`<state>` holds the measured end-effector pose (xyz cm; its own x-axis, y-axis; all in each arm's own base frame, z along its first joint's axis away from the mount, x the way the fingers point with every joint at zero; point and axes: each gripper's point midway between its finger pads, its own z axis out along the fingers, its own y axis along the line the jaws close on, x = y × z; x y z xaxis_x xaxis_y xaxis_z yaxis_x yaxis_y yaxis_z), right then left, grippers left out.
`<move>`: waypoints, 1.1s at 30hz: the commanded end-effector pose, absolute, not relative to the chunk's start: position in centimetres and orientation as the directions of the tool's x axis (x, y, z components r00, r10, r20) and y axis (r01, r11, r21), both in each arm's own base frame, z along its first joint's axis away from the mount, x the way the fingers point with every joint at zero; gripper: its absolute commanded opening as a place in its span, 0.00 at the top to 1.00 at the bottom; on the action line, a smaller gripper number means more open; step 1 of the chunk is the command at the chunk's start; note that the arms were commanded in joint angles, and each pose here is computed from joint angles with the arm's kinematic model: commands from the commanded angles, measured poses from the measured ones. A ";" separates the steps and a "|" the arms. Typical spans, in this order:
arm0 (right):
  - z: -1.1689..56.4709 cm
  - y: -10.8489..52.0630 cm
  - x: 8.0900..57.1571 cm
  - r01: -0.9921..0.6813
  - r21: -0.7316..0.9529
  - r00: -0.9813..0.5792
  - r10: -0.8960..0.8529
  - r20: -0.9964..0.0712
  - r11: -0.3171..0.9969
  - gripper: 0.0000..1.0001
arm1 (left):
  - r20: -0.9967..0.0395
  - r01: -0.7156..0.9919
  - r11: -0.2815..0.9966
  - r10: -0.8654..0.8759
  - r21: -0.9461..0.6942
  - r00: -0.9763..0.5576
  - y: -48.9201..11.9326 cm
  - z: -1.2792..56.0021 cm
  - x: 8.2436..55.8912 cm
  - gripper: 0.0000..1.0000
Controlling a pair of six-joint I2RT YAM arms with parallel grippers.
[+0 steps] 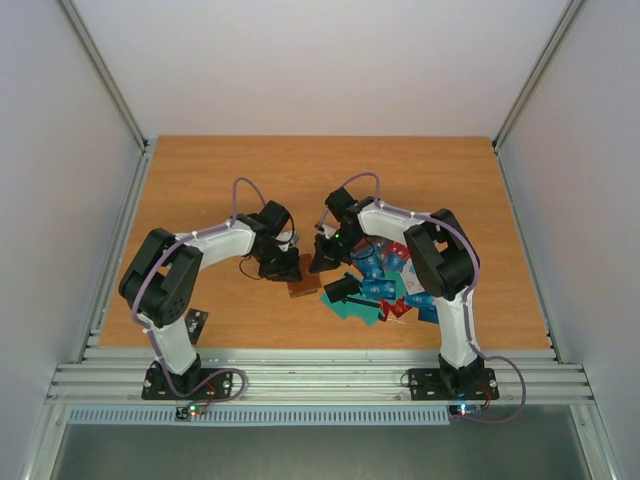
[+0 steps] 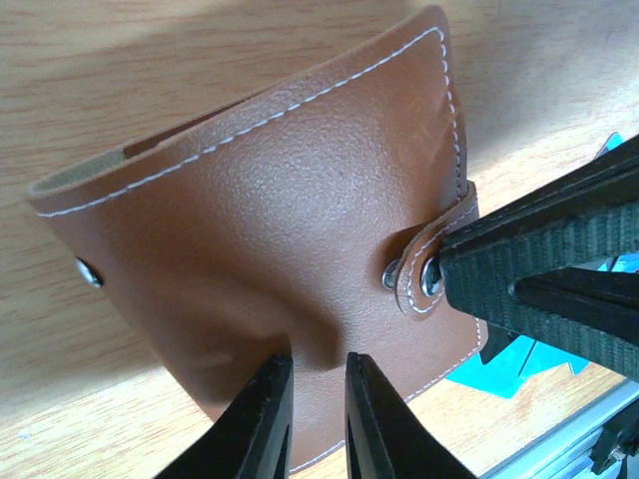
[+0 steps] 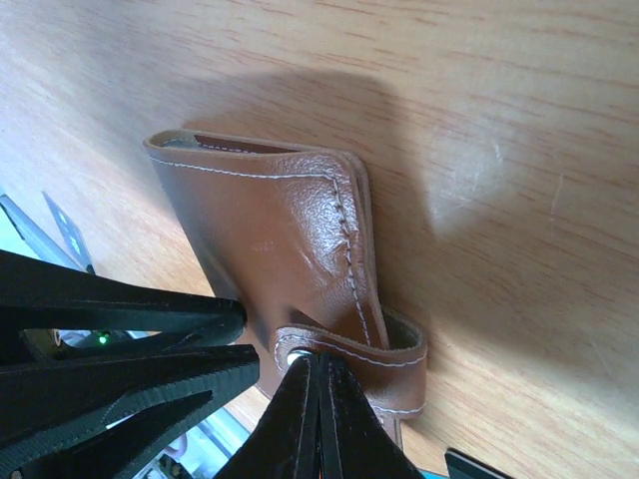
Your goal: Put the credit cards into the card holder
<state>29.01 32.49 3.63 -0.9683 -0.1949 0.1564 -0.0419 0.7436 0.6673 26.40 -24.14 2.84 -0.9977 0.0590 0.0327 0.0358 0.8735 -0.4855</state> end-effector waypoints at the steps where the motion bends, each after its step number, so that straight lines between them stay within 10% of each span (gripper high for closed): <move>1: 3.2 33.2 29.0 -0.044 0.678 -0.964 -0.208 0.163 0.733 0.99 | 0.087 0.006 0.919 0.044 -0.393 -0.995 -22.6 0.5 25.6 0.82; 33: 1.2 34.0 26.9 -0.128 0.587 -0.939 -0.288 0.187 0.799 0.99 | 0.102 0.032 0.917 0.079 -0.398 -0.992 -23.0 0.2 25.7 0.82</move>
<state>28.91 33.43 3.50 -0.9596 -0.2288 0.1634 -0.0735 0.7650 0.6399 26.36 -24.24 2.80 -0.9956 0.0706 0.0617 0.0327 0.8781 -0.4773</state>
